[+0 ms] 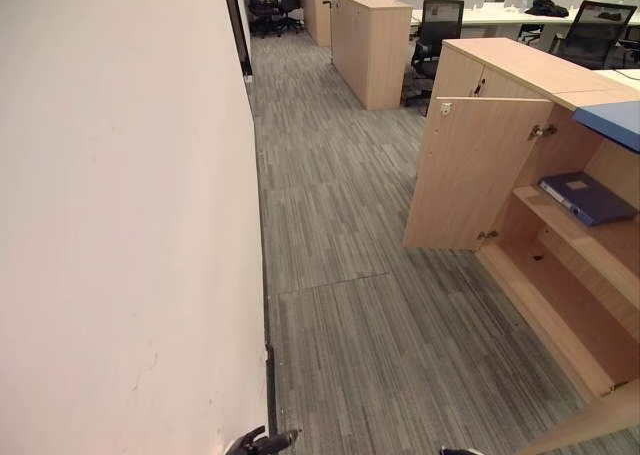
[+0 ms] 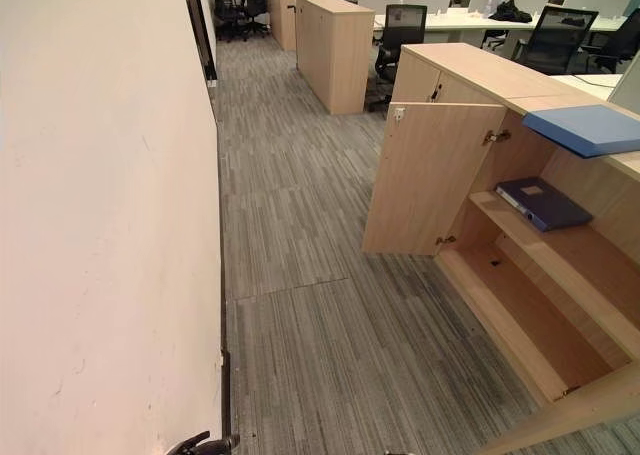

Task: Put the empty folder in the office cabinet

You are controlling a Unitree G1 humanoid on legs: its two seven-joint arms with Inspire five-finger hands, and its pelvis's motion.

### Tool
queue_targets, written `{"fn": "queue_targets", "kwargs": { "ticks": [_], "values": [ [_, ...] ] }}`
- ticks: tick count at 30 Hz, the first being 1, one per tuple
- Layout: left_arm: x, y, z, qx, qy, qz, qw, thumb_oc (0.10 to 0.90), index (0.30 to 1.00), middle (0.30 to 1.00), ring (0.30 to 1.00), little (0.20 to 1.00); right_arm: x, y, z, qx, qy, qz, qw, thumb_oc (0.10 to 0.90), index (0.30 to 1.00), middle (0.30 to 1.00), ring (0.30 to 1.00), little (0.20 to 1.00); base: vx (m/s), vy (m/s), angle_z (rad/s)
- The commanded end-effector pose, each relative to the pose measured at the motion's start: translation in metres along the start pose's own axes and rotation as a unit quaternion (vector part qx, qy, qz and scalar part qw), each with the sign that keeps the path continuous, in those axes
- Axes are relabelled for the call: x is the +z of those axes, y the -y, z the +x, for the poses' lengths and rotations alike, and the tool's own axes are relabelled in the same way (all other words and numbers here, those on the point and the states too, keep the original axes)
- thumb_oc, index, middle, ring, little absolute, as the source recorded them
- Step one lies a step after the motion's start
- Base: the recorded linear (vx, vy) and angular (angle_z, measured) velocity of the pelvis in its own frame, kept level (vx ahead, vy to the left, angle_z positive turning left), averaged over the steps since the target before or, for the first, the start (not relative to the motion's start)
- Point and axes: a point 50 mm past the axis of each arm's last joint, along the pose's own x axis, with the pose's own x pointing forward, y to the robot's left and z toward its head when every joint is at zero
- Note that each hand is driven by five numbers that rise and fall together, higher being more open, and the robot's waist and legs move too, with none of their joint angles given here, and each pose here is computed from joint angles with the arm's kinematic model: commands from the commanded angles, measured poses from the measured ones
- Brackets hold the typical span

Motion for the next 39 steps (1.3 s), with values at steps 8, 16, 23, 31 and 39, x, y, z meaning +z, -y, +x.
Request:
{"fn": "queue_targets", "kwargs": {
  "ticks": [8,16,23,31,39],
  "values": [
    [0.016,-0.015,0.001,0.028,0.042,-0.042,0.998,0.8,0.9,0.9,0.9,0.9,0.011,-0.031,0.003,0.041,0.006,-0.006,0.999,0.8,0.9,0.9,0.9,0.9,0.0,0.0,0.0],
    [0.019,-0.02,0.001,0.03,0.045,-0.071,0.996,0.8,0.9,0.9,0.9,0.9,0.014,-0.033,0.003,0.042,0.012,0.001,0.999,0.8,0.9,0.9,0.9,0.9,0.0,0.0,0.0],
    [0.013,-0.022,0.001,0.02,0.031,-0.025,0.999,0.8,0.9,0.9,0.9,0.9,0.01,-0.029,0.003,0.042,0.003,-0.01,0.999,0.8,0.9,0.9,0.9,0.9,0.0,0.0,0.0],
    [-0.005,-0.023,-0.001,0.016,-0.012,-0.008,1.0,0.8,0.9,0.9,0.9,0.9,0.002,-0.02,0.002,0.036,-0.016,-0.024,0.999,0.8,0.9,0.9,0.9,0.9,0.0,0.0,0.0],
    [-0.011,-0.023,-0.001,0.011,-0.03,0.082,0.996,0.8,0.9,0.9,0.9,0.9,0.002,-0.016,0.002,0.03,-0.018,-0.032,0.999,0.8,0.9,0.9,0.9,0.9,0.0,0.0,0.0]
  ]
}}
